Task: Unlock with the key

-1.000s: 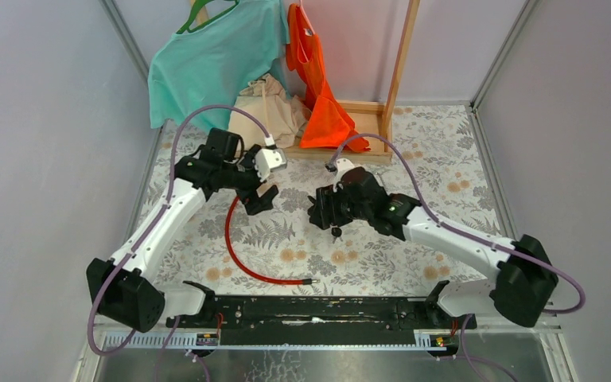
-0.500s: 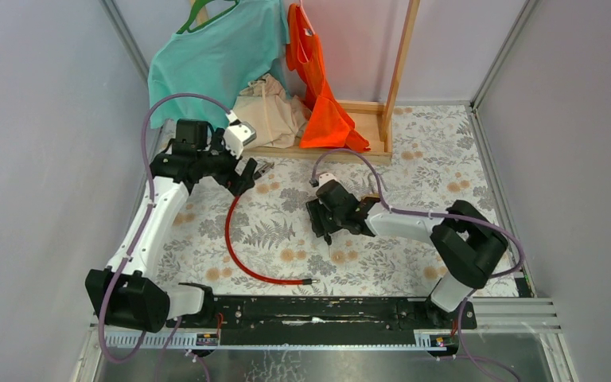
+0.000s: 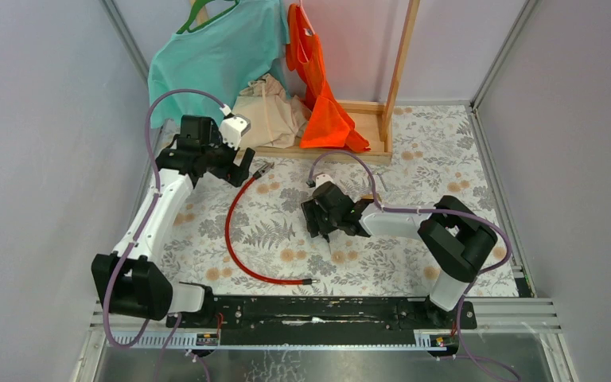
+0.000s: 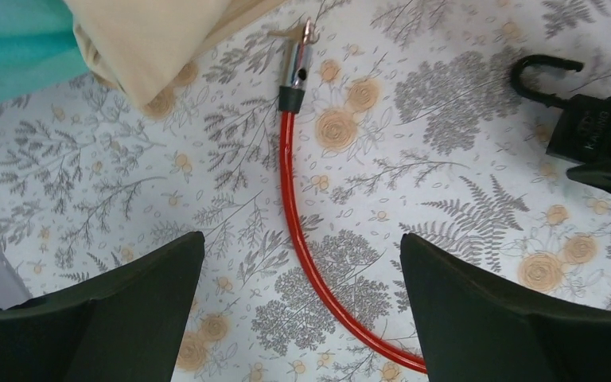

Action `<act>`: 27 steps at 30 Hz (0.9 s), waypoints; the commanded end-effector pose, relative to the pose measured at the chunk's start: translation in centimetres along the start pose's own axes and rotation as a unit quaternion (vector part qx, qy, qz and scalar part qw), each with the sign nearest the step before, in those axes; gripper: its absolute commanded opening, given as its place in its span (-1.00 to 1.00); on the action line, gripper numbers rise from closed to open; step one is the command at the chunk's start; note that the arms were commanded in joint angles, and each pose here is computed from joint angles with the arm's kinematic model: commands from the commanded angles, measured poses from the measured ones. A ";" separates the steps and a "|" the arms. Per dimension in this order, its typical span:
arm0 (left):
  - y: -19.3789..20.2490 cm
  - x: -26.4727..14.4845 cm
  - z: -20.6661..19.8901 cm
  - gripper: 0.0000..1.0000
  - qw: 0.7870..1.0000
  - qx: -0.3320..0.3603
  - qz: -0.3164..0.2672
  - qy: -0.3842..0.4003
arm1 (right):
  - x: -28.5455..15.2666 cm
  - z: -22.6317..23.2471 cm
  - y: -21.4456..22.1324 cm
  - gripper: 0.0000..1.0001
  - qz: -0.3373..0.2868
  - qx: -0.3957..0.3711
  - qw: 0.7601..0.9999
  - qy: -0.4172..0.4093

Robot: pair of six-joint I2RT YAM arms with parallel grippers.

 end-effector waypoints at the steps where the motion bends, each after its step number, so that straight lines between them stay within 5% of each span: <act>1: -0.9 0.5 1.8 1.00 0.998 -0.020 -0.002 -0.056 | -1.7 0.4 -4.2 0.55 -0.072 0.013 0.997 -0.005; 9: -2.0 -0.4 3.4 1.00 0.988 -0.008 -0.069 -0.136 | -4.6 -0.8 -5.6 0.88 -0.094 0.017 0.995 0.008; 18: 1.4 0.6 8.3 1.00 0.929 -0.010 -0.118 -0.352 | -9.7 -5.4 -6.9 0.98 -0.150 0.064 0.984 0.072; 23: 2.3 -0.3 11.9 1.00 0.833 0.022 -0.140 -0.535 | -11.7 -8.7 -6.4 0.98 -0.162 0.099 0.974 0.125; 27: 3.0 -2.5 13.3 1.00 0.723 0.047 -0.162 -0.670 | -12.4 -11.2 -5.3 0.98 -0.150 0.127 0.965 0.172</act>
Point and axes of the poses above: each gripper's point midway between its finger pads, its own x axis out along the fingers, its own z axis along the line the jaws close on, y = z × x, the point moved 6 cm from there along -x, back along the fingers, and after that the axes turned 11 degrees about -x, right-handed, at the moved point
